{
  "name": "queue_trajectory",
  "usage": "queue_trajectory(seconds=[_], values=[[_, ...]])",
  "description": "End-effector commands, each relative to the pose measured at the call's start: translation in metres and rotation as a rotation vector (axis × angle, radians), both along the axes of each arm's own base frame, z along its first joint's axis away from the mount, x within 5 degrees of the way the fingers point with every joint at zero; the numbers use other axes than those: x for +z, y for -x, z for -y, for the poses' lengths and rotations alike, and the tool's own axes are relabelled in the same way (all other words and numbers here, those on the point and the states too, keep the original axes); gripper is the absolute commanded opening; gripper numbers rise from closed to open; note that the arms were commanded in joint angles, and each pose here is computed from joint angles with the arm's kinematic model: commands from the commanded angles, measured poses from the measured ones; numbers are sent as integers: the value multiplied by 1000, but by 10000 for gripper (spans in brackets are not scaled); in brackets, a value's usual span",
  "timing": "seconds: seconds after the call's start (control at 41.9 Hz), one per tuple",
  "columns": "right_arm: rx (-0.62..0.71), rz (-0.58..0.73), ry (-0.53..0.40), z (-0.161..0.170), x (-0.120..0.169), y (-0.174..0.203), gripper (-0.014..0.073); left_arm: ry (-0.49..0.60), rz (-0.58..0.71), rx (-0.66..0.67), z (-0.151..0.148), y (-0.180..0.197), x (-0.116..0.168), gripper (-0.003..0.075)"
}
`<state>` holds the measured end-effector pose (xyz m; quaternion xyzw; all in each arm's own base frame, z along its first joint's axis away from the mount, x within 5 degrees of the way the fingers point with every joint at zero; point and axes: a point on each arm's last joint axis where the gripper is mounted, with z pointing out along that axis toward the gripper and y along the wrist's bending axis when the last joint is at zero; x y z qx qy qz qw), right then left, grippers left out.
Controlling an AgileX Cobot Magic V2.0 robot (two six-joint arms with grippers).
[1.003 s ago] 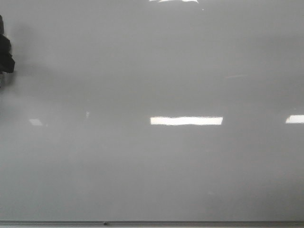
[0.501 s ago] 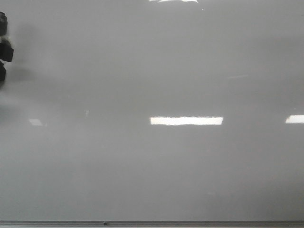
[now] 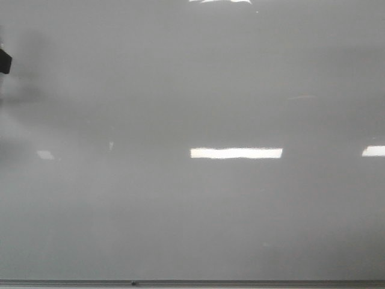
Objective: Write number 5 on whiteboard
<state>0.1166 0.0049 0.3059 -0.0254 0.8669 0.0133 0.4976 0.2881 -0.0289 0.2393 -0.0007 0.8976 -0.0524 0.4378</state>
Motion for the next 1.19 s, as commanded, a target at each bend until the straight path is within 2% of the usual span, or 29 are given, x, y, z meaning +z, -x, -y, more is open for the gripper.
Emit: queue_trajectory(seconds=[0.0, 0.167, 0.31, 0.43, 0.525, 0.597, 0.74, 0.907, 1.17], values=[[-2, 86, -17, 0, 17, -3, 621, -2, 61, -31, 2, 9, 36, -3], [9, 27, -25, -2, 28, 0, 621, -37, -111, -132, 6, 29, 64, -13], [32, -77, -38, -4, 33, -5, 621, -119, -197, -307, 21, 43, 90, -13], [118, -153, -25, -12, 38, -11, 621, -199, -225, -480, 39, 52, 103, -13], [226, -184, 8, -21, 43, -18, 621, -258, -217, -622, 58, 60, 111, -13], [336, -191, 66, -30, 45, -26, 616, -295, -187, -724, 75, 67, 115, -13], [584, -186, 215, -55, 47, -38, 525, -348, -144, -939, 115, 85, 118, -13], [850, -181, 286, -90, 51, -39, 486, -431, -124, -1180, 159, 103, 109, -13], [1120, -67, 336, -126, 57, -27, 486, -468, -108, -1331, 191, 123, 99, -13]])
